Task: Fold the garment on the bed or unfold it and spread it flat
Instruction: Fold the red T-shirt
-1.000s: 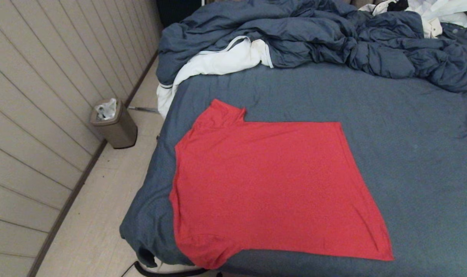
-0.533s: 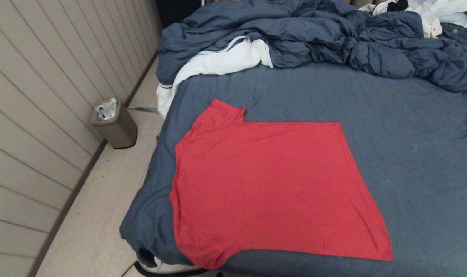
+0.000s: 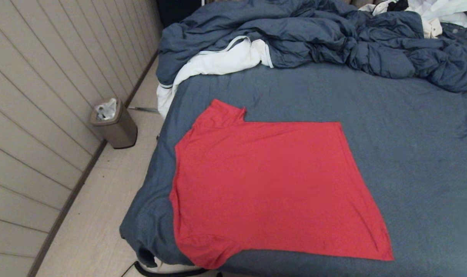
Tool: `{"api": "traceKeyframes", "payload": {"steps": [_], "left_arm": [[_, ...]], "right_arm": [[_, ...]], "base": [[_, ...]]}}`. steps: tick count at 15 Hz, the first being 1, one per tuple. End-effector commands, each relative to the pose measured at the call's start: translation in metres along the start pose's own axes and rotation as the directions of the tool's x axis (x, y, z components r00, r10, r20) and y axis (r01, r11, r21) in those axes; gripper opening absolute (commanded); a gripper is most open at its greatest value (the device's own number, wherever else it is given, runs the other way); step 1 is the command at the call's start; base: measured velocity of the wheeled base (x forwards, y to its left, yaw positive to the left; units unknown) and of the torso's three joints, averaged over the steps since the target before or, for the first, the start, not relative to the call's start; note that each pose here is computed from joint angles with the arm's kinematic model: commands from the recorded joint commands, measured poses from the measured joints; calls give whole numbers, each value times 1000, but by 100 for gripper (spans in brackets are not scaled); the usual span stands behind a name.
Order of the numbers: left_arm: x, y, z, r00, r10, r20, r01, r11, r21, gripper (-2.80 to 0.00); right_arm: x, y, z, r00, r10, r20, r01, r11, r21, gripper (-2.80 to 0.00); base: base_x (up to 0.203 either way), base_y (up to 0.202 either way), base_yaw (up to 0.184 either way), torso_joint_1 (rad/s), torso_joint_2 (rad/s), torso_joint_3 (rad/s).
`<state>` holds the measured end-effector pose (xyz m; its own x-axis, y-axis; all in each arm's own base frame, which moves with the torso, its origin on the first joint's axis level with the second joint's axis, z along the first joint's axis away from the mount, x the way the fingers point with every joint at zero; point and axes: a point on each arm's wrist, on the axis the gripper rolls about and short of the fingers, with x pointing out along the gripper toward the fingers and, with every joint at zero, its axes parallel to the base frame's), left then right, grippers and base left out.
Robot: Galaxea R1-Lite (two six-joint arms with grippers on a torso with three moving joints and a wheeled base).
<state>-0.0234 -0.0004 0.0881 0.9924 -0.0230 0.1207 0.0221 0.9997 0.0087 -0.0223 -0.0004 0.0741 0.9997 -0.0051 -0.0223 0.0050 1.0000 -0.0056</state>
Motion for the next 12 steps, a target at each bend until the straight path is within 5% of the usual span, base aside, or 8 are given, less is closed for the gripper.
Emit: {"api": "traceKeyframes", "payload": {"steps": [1,5,9,12], "left_arm": [[0,0,0,1000,0,2,0,1000,0,-280],[-1,0,5,1000,9,6,-9,999,44,-280],[-14,0,94,996,-15,87,11,999,45,-280],[13,0,161,996,-77,-34,75,996,-51,-280]], "right_arm": [[0,0,0,1000,1,-1,-1,1000,-1,-280],[0,0,0,1000,1,-1,-1,1000,-1,-280],[0,0,0,1000,1,-1,-1,1000,-1,-280],[0,0,0,1000,8,1,-8,1000,-8,-280]], "base": [[0,0,0,0,0,0],[0,0,0,0,0,0],[0,0,0,0,0,0],[0,0,0,0,0,0]]}}
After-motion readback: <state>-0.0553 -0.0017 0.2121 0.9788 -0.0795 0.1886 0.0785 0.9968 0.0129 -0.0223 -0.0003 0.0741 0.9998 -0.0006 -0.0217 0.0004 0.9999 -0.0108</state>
